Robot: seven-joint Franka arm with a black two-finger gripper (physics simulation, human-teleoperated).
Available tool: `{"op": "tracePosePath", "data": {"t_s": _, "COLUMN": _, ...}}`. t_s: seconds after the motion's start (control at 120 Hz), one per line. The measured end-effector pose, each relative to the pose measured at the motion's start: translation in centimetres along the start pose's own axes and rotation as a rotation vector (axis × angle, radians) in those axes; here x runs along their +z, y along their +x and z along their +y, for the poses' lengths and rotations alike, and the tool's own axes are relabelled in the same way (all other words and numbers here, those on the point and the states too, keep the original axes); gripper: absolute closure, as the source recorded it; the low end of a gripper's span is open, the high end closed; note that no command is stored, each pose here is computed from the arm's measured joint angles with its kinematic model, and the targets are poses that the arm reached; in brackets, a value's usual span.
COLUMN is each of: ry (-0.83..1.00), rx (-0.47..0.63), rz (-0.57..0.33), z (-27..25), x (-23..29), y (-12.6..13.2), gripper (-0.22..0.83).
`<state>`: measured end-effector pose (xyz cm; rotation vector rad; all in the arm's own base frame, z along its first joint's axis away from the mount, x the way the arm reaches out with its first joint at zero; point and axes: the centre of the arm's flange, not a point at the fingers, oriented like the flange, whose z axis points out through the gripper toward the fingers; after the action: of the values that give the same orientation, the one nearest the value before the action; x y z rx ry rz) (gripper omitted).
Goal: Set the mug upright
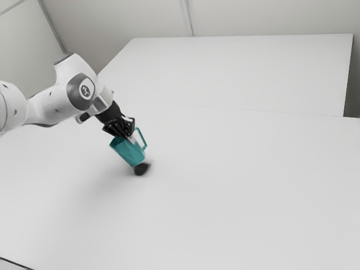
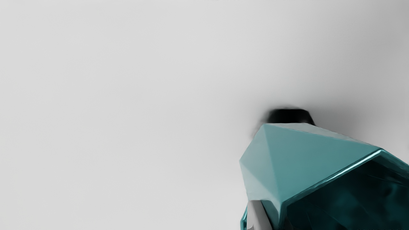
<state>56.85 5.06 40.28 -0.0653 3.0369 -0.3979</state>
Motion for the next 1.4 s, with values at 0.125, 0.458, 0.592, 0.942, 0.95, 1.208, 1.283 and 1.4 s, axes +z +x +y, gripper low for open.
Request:
{"op": "tracePosePath", "data": {"t_s": 0.125, "ry": -0.117, "rx": 0.113, "rz": -0.004, "z": -1.5, "x": -0.2, "y": 1.1, "gripper": 0.79}}
{"op": "tracePosePath", "data": {"t_s": 0.458, "ry": -0.191, "rx": 0.204, "rz": 0.045, "z": -3.1, "x": 2.0, "y": 5.8, "gripper": 0.79}}
{"op": "tracePosePath", "data": {"t_s": 0.592, "ry": -0.242, "rx": 0.236, "rz": 0.061, "z": -2.5, "x": 1.9, "y": 6.5, "gripper": 0.79}}
{"op": "tracePosePath", "data": {"t_s": 0.942, "ry": -0.314, "rx": 0.319, "rz": 0.087, "z": -2.8, "x": 3.5, "y": 6.3, "gripper": 0.79}}
{"op": "tracePosePath", "data": {"t_s": 0.95, "ry": -0.314, "rx": 0.32, "rz": 0.088, "z": -2.7, "x": 3.5, "y": 6.3, "gripper": 0.79}}
{"op": "tracePosePath", "data": {"t_s": 1.208, "ry": -0.315, "rx": 0.322, "rz": 0.097, "z": -2.3, "x": 4.6, "y": 6.1, "gripper": 0.79}}
{"op": "tracePosePath", "data": {"t_s": 1.283, "ry": -0.316, "rx": 0.323, "rz": 0.093, "z": -2.3, "x": 4.5, "y": 6.1, "gripper": 0.68}}
{"op": "tracePosePath", "data": {"t_s": 1.4, "ry": -0.319, "rx": 0.325, "rz": 0.087, "z": -2.5, "x": 4.0, "y": 6.1, "gripper": 0.42}}
